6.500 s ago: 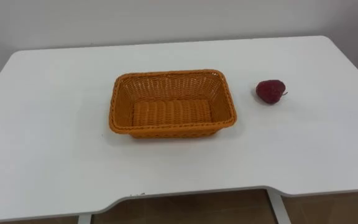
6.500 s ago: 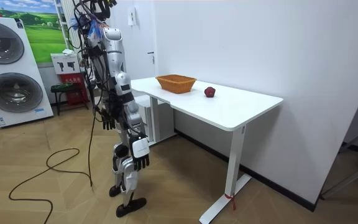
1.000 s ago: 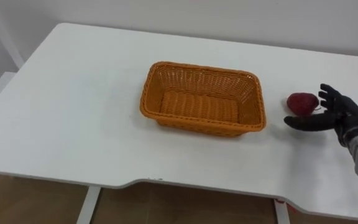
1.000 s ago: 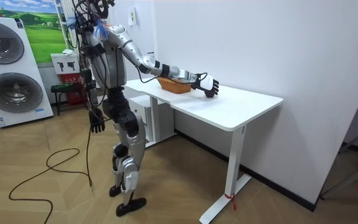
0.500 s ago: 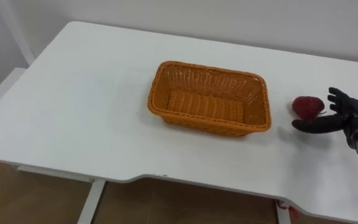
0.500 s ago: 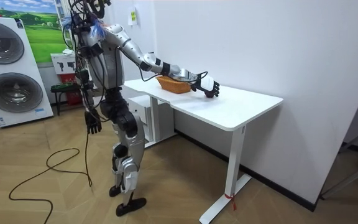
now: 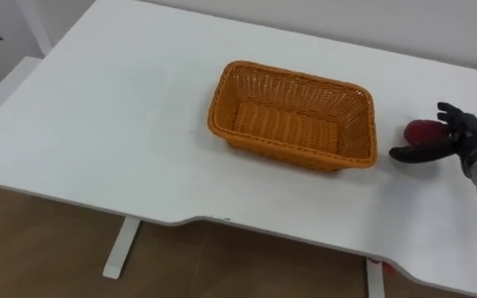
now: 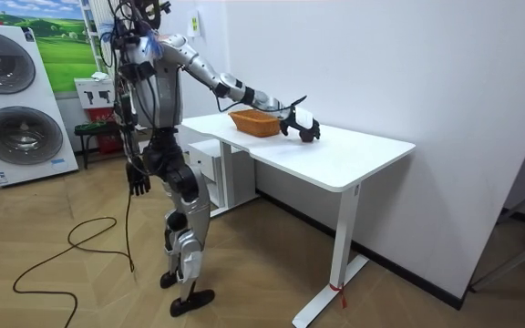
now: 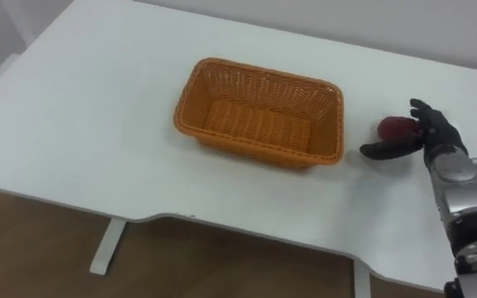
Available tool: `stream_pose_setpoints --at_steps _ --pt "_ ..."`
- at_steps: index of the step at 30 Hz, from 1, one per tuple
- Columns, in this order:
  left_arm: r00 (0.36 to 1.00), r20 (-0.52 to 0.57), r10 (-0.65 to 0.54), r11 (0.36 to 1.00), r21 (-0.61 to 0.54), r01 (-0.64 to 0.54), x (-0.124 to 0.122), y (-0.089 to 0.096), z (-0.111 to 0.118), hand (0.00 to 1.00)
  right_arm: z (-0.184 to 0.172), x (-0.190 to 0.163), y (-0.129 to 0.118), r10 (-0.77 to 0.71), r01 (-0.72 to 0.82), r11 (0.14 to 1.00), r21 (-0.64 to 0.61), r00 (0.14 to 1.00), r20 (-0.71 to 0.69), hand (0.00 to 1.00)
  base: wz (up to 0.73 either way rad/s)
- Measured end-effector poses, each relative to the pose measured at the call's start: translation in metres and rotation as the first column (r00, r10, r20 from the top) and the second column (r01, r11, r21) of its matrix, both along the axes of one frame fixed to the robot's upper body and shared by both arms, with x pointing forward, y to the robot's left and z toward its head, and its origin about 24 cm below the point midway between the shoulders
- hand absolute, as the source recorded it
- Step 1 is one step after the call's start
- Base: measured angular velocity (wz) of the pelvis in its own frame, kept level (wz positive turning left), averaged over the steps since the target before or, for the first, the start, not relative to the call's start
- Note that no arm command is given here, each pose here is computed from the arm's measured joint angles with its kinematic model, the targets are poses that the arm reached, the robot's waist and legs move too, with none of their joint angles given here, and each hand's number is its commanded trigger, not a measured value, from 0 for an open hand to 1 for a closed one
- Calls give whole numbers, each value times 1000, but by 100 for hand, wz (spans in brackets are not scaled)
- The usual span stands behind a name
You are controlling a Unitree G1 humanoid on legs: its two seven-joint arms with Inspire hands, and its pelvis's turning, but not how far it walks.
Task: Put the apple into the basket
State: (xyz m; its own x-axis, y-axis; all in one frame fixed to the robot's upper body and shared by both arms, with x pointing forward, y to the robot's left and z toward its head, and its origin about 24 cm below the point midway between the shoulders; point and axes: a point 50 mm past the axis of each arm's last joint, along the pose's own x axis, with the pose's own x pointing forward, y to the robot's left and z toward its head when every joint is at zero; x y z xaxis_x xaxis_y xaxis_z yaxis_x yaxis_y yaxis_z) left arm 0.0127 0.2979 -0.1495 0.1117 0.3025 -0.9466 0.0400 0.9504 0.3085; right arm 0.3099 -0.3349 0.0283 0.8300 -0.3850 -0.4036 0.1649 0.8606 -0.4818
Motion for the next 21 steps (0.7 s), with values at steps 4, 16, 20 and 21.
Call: stream_pose_setpoints --at_steps 4,16,20,21 --pt "1000 18 -6 1000 19 6 9 5 2 0 7 4 -3 -50 50 999 0 998 32 100 6" --pt "995 78 -63 998 28 61 36 0 3 0 38 12 -24 -176 185 980 -75 977 121 100 -1" --pt "994 97 -47 999 28 44 40 0 3 0 39 12 -25 -180 191 978 -79 976 123 100 -2" --pt "994 98 -44 999 28 41 40 0 3 0 40 12 -25 -179 190 979 -80 976 124 100 -4"
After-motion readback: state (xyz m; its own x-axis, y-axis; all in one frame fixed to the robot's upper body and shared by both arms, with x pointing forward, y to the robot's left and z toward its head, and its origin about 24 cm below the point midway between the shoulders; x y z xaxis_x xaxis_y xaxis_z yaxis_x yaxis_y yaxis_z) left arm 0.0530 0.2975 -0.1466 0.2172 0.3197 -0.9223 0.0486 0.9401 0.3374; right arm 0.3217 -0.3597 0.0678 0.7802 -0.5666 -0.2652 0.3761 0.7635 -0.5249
